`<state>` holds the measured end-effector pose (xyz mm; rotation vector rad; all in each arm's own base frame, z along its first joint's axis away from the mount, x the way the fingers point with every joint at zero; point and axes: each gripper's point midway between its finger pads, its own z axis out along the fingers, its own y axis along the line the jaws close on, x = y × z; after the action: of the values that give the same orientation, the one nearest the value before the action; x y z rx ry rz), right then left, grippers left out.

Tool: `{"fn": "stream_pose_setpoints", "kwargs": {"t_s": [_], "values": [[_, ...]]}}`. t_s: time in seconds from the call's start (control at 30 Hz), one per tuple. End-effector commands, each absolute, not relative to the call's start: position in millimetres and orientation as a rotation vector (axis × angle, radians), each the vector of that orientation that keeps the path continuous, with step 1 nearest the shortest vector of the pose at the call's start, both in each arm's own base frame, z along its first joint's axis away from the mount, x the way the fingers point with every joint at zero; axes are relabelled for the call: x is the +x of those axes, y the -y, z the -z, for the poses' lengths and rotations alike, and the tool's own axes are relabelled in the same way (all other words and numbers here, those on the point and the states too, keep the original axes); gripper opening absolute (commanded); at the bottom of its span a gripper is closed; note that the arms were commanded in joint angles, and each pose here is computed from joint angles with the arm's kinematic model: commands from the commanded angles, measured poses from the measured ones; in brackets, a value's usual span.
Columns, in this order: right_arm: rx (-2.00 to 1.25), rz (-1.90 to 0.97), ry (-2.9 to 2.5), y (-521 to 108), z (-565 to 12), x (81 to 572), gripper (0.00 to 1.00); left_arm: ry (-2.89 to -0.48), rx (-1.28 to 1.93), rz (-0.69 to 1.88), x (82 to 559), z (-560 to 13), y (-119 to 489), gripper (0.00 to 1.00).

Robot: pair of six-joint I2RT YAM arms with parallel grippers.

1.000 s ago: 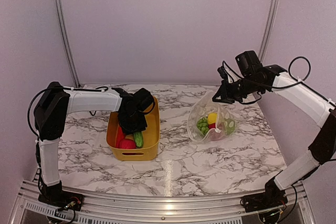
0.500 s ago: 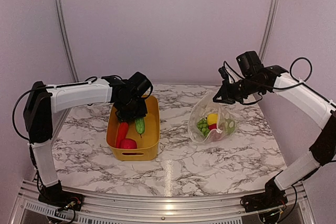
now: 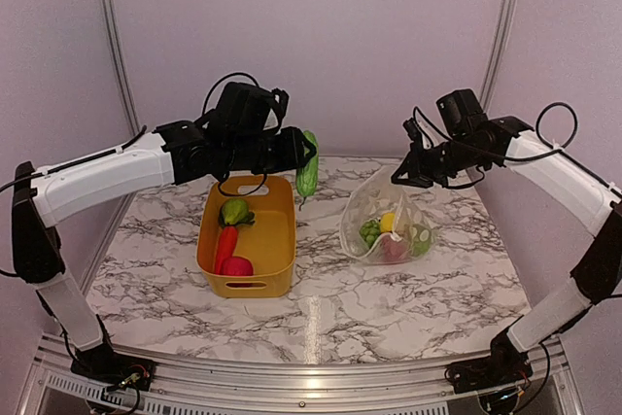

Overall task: Place the food in the zip-top bag and seal the zipper
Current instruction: Pick up the fake vegetable from the bin, then place the fake vegetable in the zipper food storage bag.

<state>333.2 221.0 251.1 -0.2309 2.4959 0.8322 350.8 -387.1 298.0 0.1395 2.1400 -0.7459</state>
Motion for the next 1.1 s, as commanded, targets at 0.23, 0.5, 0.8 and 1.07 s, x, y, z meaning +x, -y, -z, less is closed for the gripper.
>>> {"fn": "stream_pose_setpoints", "kwargs": {"t_s": [0.23,0.5,0.8,1.07], "values": [[-0.255,-0.887,-2.422,-232,-282,337,0.0,-1.938,0.804,1.426,263,-332,486,0.26],[-0.249,-0.909,-2.422,-234,-281,336,0.0,-2.008,0.873,1.487,240,-296,496,0.24],[-0.26,-0.921,-2.429,-237,-282,336,0.0,-2.293,0.786,1.435,255,-235,514,0.18],[-0.27,-0.928,-2.445,-237,-279,330,0.0,-2.411,0.639,1.391,277,-208,521,0.2]]}}
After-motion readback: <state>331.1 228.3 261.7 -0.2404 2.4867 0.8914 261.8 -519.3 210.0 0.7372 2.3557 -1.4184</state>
